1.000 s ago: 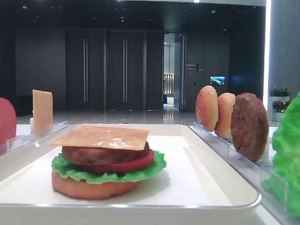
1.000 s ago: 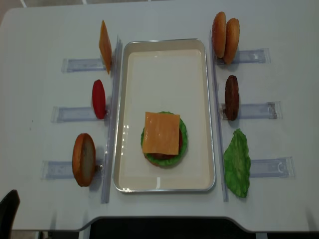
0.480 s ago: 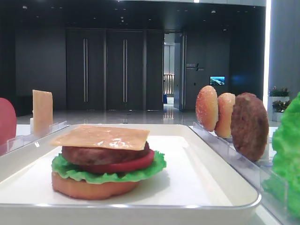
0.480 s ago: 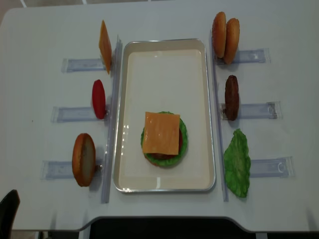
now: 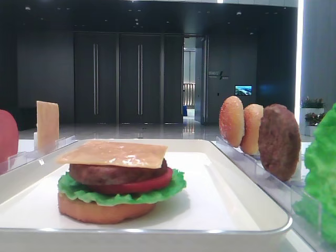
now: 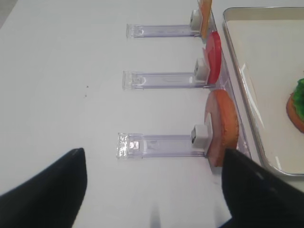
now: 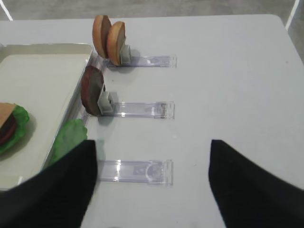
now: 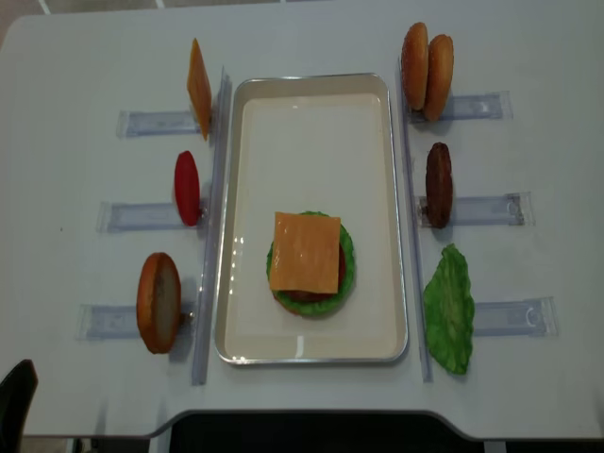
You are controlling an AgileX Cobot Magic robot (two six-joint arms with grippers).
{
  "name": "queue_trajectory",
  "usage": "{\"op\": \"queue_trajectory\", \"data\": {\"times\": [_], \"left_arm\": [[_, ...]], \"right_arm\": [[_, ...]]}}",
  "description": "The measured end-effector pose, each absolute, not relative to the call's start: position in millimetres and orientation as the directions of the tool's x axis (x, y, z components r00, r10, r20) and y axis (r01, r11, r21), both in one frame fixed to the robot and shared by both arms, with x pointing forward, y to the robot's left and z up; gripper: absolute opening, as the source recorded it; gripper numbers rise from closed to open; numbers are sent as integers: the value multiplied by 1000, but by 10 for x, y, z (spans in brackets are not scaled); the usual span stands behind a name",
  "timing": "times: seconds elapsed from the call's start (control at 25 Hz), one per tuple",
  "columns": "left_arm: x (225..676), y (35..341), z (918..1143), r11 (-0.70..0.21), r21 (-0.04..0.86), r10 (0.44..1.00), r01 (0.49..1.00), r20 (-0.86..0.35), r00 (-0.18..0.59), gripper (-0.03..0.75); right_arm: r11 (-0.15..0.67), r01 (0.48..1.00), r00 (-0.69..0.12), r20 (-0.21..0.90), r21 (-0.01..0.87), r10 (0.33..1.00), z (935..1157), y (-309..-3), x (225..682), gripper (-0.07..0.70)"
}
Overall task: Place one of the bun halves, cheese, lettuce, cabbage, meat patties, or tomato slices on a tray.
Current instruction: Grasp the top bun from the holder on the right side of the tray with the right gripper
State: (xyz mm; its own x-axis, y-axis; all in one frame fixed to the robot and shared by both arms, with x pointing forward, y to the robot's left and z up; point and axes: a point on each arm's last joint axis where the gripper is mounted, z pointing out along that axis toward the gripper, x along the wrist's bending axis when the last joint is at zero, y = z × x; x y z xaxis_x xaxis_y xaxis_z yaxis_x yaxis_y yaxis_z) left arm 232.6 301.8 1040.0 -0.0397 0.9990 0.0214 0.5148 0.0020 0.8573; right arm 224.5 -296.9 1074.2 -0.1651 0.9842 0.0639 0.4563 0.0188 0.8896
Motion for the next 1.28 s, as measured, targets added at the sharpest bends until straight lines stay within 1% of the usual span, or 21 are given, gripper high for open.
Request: {"op": "queue_trajectory", "data": {"times": [0.16,0.24,0.4,0.48,0.52,0.6,0.64,0.72,0.8,0.88,1.04,1.28], "left_arm": [[2326,3018,10400,2,857,999,515,21,-40,692],[2326,3018,10400,2,857,999,515,21,-40,692],[2326,3018,10400,2,857,999,515,21,-40,692],[2326,3018,10400,2,857,999,515,21,-40,692],[2326,3018,10400,2,857,999,515,21,-40,692],[2326,3018,10400,2,857,999,515,21,-40,692],[2326,3018,10400,2,857,999,515,21,-40,692],[2326,3018,10400,2,857,999,515,21,-40,692],[2326,3018,10400,2,857,999,515,21,-40,692],[2326,3018,10400,2,857,999,515,21,-40,692],[2326,3018,10400,2,857,999,515,21,-40,692],[2326,3018,10400,2,857,999,515,21,-40,692]], "right_arm": [[30,559,-155,69,828,986,10861,-2931,2492,471],[36,621,-149,72,783,986,10923,-2903,2669,468],[51,718,-139,71,694,988,11063,-2844,3053,463],[51,753,-132,74,656,988,11140,-2812,3259,458],[46,775,-123,79,630,989,11155,-2794,3380,456],[3,810,-80,106,586,991,11209,-2758,3617,454],[-16,842,-55,115,539,992,11182,-2731,3791,454],[-25,858,-42,118,513,992,11221,-2698,4010,454],[-9,869,-51,108,494,993,11240,-2669,4202,453],[4,864,-64,101,503,993,11265,-2645,4357,453],[4,847,-69,102,532,992,11260,-2613,4578,453],[15,864,-67,85,503,994,11243,-2564,4969,451]]}}
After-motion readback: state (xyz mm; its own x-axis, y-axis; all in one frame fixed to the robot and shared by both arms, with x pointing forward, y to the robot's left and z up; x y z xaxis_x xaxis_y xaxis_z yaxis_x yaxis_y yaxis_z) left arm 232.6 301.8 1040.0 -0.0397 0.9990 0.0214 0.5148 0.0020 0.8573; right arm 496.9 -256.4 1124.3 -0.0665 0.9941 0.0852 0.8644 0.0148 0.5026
